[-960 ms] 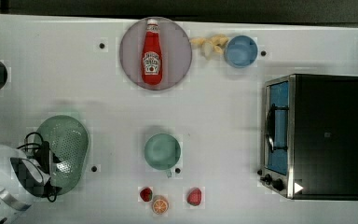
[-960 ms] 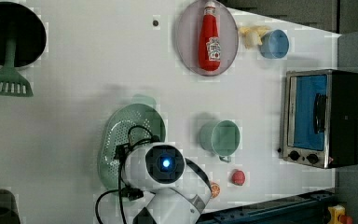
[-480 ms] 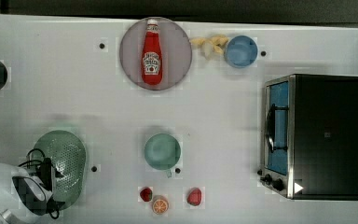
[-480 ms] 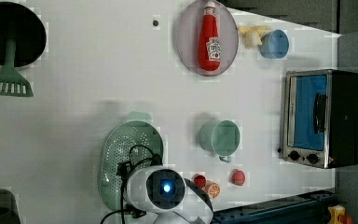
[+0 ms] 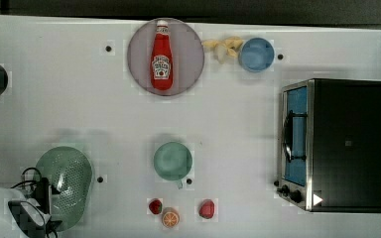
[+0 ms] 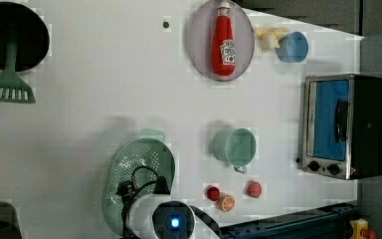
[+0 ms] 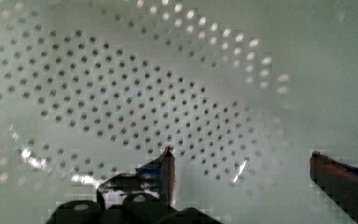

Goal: Drag strainer backwards.

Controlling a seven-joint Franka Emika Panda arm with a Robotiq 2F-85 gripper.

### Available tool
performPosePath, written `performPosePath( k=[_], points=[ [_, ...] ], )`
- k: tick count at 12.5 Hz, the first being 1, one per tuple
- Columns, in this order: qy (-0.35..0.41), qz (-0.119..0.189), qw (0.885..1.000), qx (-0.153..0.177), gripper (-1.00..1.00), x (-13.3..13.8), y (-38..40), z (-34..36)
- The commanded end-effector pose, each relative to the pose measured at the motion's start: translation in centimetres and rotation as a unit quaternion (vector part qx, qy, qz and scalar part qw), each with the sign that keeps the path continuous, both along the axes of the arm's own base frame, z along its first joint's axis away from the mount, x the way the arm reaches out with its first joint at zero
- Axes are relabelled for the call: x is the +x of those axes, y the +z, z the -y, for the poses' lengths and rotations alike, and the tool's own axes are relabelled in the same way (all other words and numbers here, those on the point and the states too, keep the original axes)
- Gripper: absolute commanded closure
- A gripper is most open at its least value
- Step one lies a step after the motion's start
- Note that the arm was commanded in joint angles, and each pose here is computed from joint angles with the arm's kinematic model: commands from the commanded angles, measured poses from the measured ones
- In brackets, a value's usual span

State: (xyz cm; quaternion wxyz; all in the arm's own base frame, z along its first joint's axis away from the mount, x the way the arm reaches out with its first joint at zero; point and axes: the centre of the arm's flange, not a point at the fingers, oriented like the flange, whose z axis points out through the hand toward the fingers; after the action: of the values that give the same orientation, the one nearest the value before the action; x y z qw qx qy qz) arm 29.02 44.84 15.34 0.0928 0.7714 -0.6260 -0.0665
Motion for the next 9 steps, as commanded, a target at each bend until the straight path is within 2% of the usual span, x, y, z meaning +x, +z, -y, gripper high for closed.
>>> performPosePath(
  k=[1, 3, 5, 9],
  points=[
    [-0.047, 0.055, 0.997, 0.039, -1.00, 2.7, 4.1, -0.3],
    [-0.063, 0.110, 0.988, 0.086, -1.00, 7.4, 9.7, 0.8],
    [0.012, 0.146, 0.982, 0.117, -1.00, 10.9, 16.0, 3.4],
    [0.120, 0.162, 0.971, 0.129, -1.00, 17.7, 26.4, 13.1]
  ],
)
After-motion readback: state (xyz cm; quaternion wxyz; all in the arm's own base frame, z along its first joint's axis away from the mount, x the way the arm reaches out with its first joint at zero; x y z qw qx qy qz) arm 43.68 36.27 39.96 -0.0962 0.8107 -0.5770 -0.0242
